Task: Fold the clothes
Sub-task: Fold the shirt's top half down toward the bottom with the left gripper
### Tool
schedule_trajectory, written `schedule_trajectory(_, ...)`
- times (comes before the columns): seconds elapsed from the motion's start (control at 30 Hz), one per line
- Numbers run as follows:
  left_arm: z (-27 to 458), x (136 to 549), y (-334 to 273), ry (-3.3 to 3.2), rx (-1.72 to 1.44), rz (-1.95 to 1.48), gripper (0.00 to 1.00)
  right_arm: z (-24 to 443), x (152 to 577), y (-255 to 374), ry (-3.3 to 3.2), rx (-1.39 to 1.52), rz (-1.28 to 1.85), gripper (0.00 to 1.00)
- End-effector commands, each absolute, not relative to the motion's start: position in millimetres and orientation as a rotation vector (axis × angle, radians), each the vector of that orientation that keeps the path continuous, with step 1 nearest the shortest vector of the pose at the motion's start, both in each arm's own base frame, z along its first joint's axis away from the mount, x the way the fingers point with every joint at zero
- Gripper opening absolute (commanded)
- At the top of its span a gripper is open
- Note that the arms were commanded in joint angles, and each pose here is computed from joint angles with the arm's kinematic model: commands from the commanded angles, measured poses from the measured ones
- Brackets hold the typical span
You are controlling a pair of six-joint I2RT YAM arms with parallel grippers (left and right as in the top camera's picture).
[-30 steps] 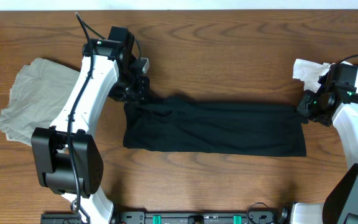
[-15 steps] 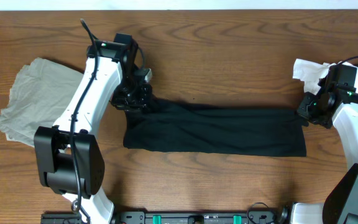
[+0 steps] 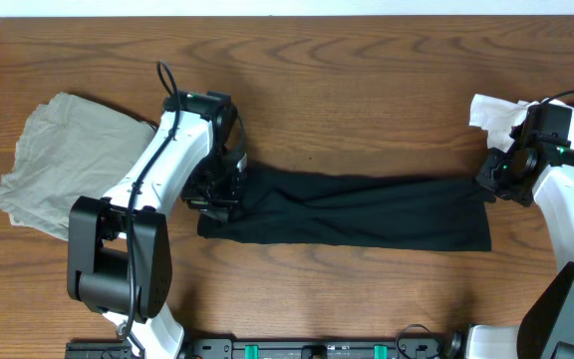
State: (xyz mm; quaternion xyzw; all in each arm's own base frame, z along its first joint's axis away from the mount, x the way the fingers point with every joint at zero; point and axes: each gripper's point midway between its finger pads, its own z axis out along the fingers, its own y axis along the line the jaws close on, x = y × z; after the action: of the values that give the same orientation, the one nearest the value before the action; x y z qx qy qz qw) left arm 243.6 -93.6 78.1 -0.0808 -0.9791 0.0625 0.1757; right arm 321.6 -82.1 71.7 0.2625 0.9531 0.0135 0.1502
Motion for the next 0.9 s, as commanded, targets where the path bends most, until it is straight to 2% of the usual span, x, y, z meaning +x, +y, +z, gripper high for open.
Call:
schedule_trajectory(0.0, 82.5, 242.1, -85.7, -2.79, -0.215, 0.125, 0.17, 75.6, 320.5, -84.7, 2.723, 0.76, 0.002, 0.02)
schedule_trajectory(0.03, 82.5, 242.0, -85.7, -2.79, -0.215, 0.125, 0.21, 75.6, 320.5, -84.7, 2.723, 0.76, 0.002, 0.02)
schedule_trajectory(0.1, 82.6, 241.9, -85.7, -2.789, -0.215, 0.125, 0.23, 75.6, 320.4, -84.6, 2.724, 0.76, 0.002, 0.02)
schedule_trajectory(0.27, 82.5, 242.1, -85.7, -2.79, -0.215, 0.125, 0.23, 75.6, 320.4, -84.6, 2.724, 0.76, 0.002, 0.02)
schedule_trajectory(0.3, 82.2, 243.4, -86.1, -2.796, -0.216, 0.127, 0.23, 75.6, 320.3, -84.6, 2.724, 0.761, 0.002, 0.02)
schedule_trajectory(0.4, 80.4, 253.8, -88.7, -2.839, -0.218, 0.139, 0.13, 75.6, 320.3, -84.5, 2.725, 0.761, 0.003, 0.02)
schedule_trajectory(0.5, 82.0, 266.9, -92.5, -2.894, -0.188, 0.15, 0.1, 75.3, 319.4, -84.2, 2.728, 0.761, 0.003, 0.02)
schedule_trajectory(0.87, 97.4, 288.7, -98.9, -3.04, -0.212, 0.197, 0.06, 68.3, 293.7, -75.2, 2.839, 0.789, 0.016, 0.01)
